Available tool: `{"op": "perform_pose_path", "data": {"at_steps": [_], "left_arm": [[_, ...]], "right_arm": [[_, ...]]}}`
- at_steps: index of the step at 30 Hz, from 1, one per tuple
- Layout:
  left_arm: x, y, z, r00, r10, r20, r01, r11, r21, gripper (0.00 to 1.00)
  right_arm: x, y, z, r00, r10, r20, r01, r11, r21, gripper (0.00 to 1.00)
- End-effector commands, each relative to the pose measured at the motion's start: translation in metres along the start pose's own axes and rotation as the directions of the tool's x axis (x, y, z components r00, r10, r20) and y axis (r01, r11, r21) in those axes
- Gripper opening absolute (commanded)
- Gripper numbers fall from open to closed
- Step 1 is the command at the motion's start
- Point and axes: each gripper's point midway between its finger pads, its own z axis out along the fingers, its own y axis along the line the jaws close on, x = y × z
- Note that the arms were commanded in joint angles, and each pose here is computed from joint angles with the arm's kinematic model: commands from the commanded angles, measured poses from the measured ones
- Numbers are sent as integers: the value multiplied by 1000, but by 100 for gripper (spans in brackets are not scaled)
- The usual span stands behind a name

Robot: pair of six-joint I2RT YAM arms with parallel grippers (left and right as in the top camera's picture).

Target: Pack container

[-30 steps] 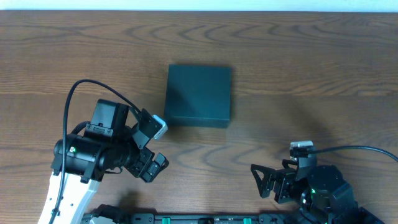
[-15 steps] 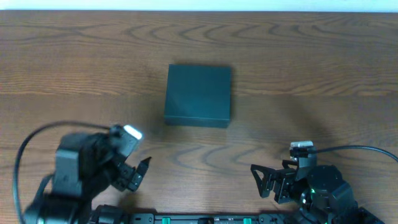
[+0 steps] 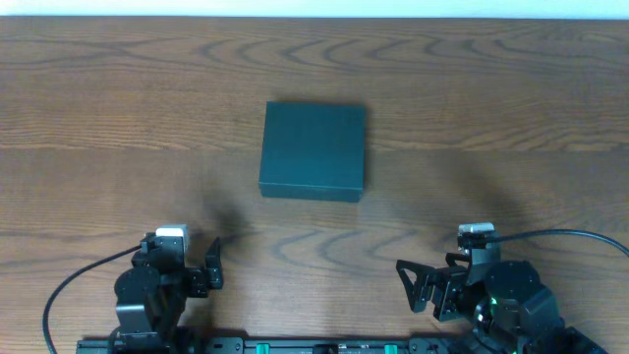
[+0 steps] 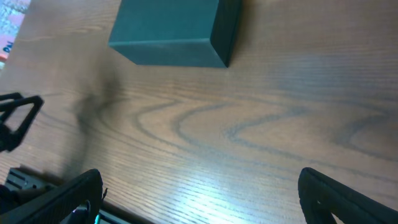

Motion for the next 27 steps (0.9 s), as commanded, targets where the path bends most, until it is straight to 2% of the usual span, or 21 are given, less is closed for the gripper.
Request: {"op": "perform_pose_path", "data": {"at_steps": [1,10,27], "left_arm": [[7,6,9,996,-84,29,84,996,-21,95],[17,26,15,993,-115,26,117,985,-128,95],[22,26,15,993,-118,3,118,984,-130,95]], "right_arm": [[0,-3,1,1000,5,3,-5,1000,13,99],[0,-3,1,1000,5,3,-5,1000,13,99],[0,-3,1,1000,5,3,-5,1000,13,99]]}}
